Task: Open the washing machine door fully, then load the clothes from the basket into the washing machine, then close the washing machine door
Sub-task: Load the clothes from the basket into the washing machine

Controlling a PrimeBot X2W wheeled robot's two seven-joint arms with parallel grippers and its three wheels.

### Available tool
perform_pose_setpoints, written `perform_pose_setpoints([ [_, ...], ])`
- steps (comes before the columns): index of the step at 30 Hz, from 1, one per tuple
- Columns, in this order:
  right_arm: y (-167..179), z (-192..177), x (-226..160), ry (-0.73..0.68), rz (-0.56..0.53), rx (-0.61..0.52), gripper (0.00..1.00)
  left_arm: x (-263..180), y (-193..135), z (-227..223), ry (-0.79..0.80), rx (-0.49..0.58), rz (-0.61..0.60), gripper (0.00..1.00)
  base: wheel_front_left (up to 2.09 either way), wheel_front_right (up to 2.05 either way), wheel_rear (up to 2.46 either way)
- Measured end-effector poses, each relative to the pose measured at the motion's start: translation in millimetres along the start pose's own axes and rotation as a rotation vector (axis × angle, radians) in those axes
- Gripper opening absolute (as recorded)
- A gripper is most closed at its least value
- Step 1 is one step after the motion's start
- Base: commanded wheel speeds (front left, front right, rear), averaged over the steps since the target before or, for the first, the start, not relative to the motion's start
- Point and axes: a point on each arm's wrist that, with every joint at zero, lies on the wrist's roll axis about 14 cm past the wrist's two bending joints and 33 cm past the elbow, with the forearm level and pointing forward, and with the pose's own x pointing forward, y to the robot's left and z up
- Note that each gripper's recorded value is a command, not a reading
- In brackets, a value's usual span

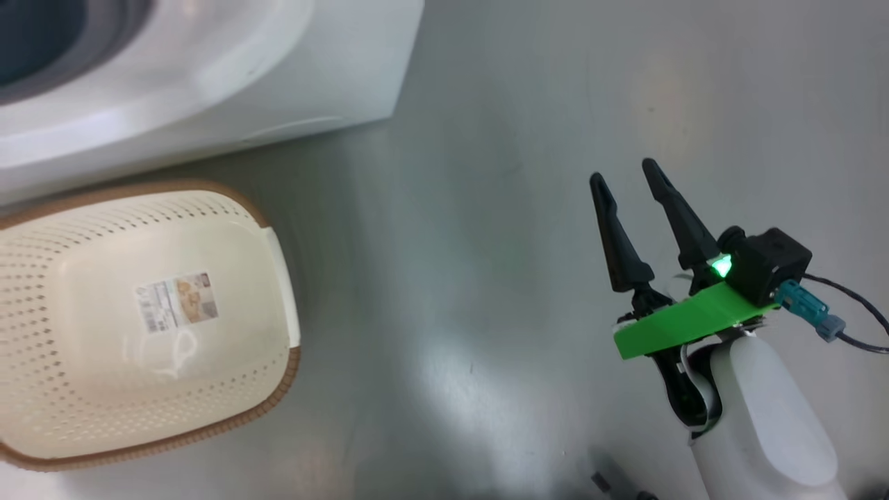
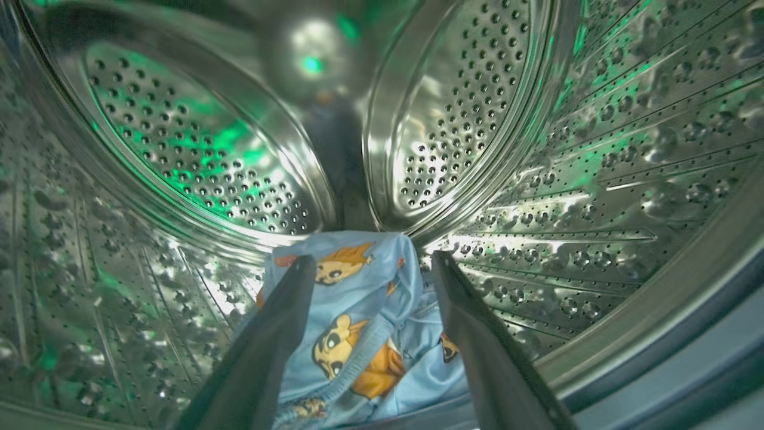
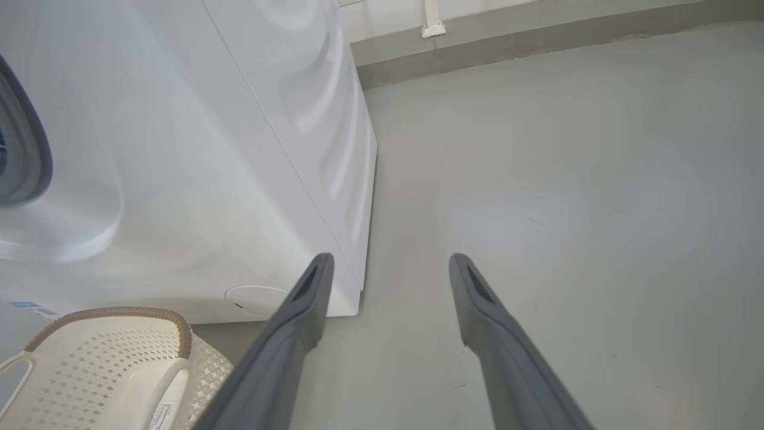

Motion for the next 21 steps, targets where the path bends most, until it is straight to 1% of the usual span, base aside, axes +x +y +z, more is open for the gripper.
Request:
perform_pose_setpoints([
  [2, 0, 4, -2, -0.008, -0.003, -0.002, 1.00, -8, -2, 8, -0.011, 0.032, -0.004, 1.00, 0.00, 0.00, 0.00],
  [10, 12, 26, -10, -0.053, 0.020, -0.001, 1.00, -47, -14, 36, -0.078, -0.009, 0.017, 1.00, 0.00, 0.00, 0.00],
  [13, 16, 30, -16, -0.056, 0.025, 0.001, 1.00, -65, -15, 42, -0.091, -0.020, 0.032, 1.00, 0.00, 0.00, 0.00],
  [16, 21, 36, -22, -0.069, 0.037, -0.004, 1.00, -83, -13, 53, -0.124, -0.059, 0.067, 1.00, 0.00, 0.00, 0.00],
  [21, 29, 52, -30, -0.104, 0.051, -0.004, 1.00, -119, -7, 55, -0.125, -0.053, 0.105, 1.00, 0.00, 0.00, 0.00],
])
